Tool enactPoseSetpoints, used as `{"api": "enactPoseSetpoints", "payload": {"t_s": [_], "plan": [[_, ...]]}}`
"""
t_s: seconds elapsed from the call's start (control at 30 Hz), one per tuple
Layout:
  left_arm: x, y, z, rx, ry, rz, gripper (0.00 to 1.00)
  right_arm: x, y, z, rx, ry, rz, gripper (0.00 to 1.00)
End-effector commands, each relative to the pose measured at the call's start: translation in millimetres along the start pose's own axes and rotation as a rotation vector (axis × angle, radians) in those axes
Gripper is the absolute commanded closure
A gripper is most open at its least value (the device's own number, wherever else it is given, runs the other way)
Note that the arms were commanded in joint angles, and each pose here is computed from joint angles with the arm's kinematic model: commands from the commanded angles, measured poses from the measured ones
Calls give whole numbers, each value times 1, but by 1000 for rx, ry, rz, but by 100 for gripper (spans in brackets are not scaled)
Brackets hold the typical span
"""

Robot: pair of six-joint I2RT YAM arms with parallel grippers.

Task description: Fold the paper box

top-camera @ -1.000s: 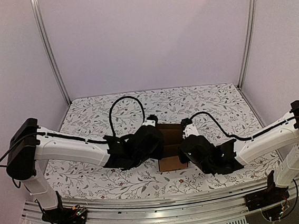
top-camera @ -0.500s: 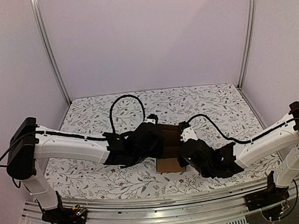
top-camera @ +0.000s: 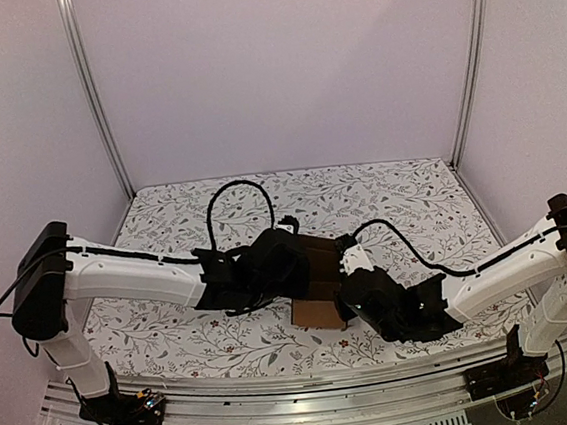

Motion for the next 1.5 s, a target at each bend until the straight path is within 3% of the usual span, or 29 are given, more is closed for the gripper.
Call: {"api": "enactPoseSetpoints", "payload": {"t_s": [0.0,0.33,0.43,0.53,0.7,1.13,1.47], "plan": [[-9,6,-17,-37,176,-8,100,2,15,6,-33,-28,33,100],[-4,37,-12,-23,116,23,100,6,16,3,-20,32,58,99],[-2,40,-14,-23,103,22,100,6,12,1,-2,28,67,89],[0,46,-11,-6,60,46,100,0,1,0,9,8,56,71],[2,48,-8,-2,22,49,100,-6,-19,-4,28,-27,73,59],[5,50,-3,-3,-43,26,100,-32,-56,-21,39,-141,142,37],[26,60,-5,-4,-44,-105,100,-60,-110,-23,4,-228,101,31]]}}
Point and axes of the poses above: each gripper's point midway between its finger pads, its own x axis out along the fingers, its own z axis along the line the jaws close on, y = z × x, the point moved 9 cm from there along -x, back along the fingers, and after that the axes turned 8 degrees about x, right-handed, at the moved point
